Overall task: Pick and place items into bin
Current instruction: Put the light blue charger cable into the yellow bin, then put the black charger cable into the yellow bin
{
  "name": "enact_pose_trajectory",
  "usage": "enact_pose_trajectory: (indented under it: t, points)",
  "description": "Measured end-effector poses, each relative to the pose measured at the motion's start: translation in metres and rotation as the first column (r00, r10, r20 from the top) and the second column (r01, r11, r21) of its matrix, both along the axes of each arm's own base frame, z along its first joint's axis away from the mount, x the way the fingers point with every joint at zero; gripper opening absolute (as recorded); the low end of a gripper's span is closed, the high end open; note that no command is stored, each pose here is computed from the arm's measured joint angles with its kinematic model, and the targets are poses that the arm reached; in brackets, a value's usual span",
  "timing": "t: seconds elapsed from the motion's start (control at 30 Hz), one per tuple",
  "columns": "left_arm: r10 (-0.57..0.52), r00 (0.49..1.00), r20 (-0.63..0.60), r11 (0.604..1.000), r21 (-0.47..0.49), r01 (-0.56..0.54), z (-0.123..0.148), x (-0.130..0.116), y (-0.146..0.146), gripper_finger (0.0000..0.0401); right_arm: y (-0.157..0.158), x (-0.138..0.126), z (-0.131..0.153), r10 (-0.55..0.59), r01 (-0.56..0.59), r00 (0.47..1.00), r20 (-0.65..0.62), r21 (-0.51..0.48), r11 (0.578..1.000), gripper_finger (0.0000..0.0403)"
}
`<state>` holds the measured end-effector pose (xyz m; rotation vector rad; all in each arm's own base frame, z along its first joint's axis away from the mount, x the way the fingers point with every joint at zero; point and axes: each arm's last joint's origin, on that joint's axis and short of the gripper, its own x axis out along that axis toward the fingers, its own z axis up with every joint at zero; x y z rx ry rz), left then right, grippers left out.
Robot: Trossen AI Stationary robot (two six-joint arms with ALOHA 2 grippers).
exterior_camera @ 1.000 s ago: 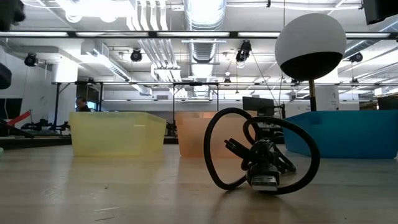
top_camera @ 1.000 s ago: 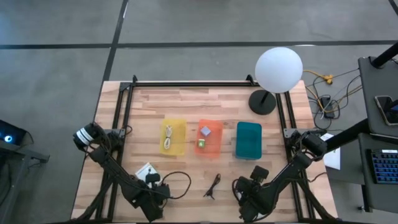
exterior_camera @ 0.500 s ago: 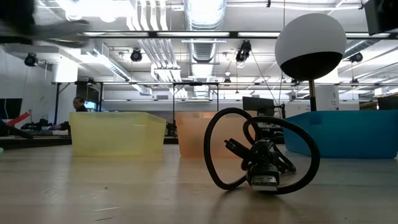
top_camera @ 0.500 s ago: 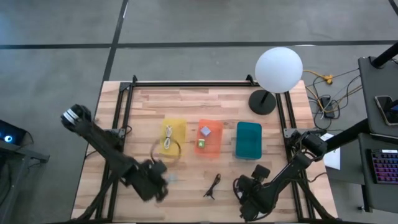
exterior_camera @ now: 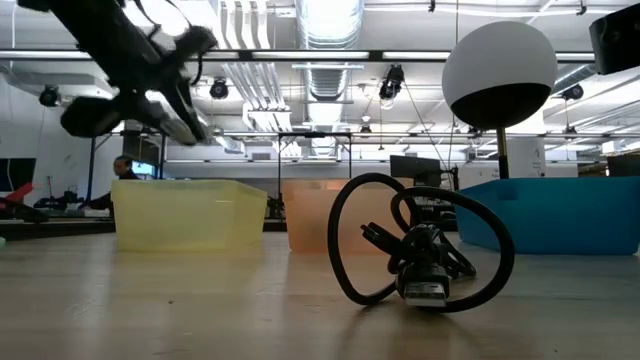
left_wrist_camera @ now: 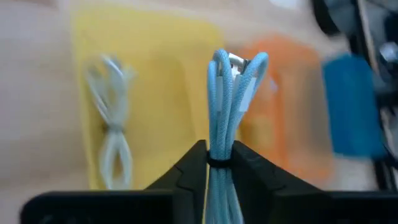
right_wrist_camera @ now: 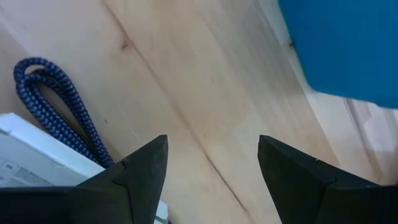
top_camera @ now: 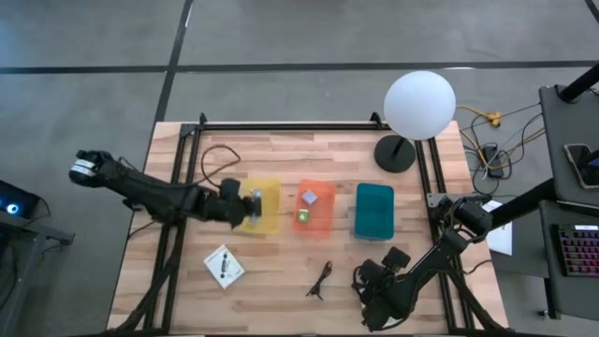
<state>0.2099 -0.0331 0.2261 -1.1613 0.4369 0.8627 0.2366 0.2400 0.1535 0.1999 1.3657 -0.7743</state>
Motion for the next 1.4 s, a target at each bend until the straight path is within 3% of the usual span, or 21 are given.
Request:
enact_pose_trajectory:
  t: [0.17, 0.33, 0.43, 0.5, 0.53, 0.63, 0.7, 0.73, 0.93, 1.1, 1.27, 1.4]
  points:
    - [0.030, 0.999, -0.038, 0.999, -0.042, -0.032, -0.009, 0.007, 0.014, 0.0136, 0.003, -0.003, 0.000, -0.044, 0.044, 0.999, 0.022, 0.003, 0.999, 0.0235]
    - [-0.066, 0.997, -0.043, 0.998, 0.001, 0.066, -0.001, 0.011, 0.014, 0.0198, 0.003, -0.004, 0.000, -0.058, 0.058, 0.998, 0.026, 0.006, 0.998, 0.0235]
    - [-0.215, 0.977, -0.009, 0.973, 0.085, 0.215, 0.016, 0.013, 0.008, 0.0214, 0.003, -0.003, 0.001, -0.034, 0.034, 0.999, 0.019, 0.005, 0.999, 0.0235]
    - [-0.403, 0.915, 0.012, 0.899, 0.191, 0.394, 0.033, 0.016, -0.002, 0.0216, 0.004, -0.002, 0.003, 0.032, -0.032, 0.999, 0.014, 0.000, 0.999, 0.0235]
    - [-0.508, 0.861, 0.002, 0.836, 0.243, 0.493, 0.040, 0.017, -0.008, 0.0217, 0.005, 0.000, 0.004, 0.083, -0.083, 0.996, 0.013, -0.003, 0.997, 0.0235]
    - [-0.772, 0.634, -0.043, 0.587, 0.336, 0.737, 0.050, 0.015, -0.030, 0.0218, 0.007, 0.006, 0.011, 0.266, -0.266, 0.964, -0.005, -0.033, 0.963, 0.0235]
    - [-0.847, 0.529, -0.047, 0.488, 0.327, 0.809, 0.050, 0.011, -0.042, 0.0218, 0.006, 0.013, 0.015, 0.395, -0.396, 0.918, -0.027, -0.046, 0.917, 0.0235]
    - [-0.863, 0.504, -0.040, 0.467, 0.316, 0.826, 0.048, 0.010, -0.048, 0.0218, 0.005, 0.018, 0.016, 0.457, -0.458, 0.889, -0.040, -0.040, 0.888, 0.0235]
    - [-0.831, 0.555, 0.034, 0.554, 0.148, 0.820, 0.033, 0.008, -0.067, 0.0218, -0.007, 0.057, 0.016, 0.741, -0.739, 0.672, 0.000, 0.073, 0.670, 0.0235]
    - [-0.851, 0.518, 0.087, 0.525, 0.150, 0.838, 0.035, 0.004, -0.085, 0.0218, -0.024, 0.087, 0.022, 0.839, -0.840, 0.543, 0.043, 0.030, 0.542, 0.0235]
    - [-0.858, 0.490, 0.155, 0.513, 0.215, 0.831, 0.042, -0.001, -0.102, 0.0218, -0.032, 0.105, 0.032, 0.909, -0.910, 0.413, 0.055, -0.010, 0.415, 0.0235]
    - [-0.861, 0.479, 0.172, 0.508, 0.241, 0.827, 0.044, -0.005, -0.110, 0.0218, -0.034, 0.113, 0.030, 0.953, -0.966, 0.257, 0.160, 0.075, 0.248, 0.0235]
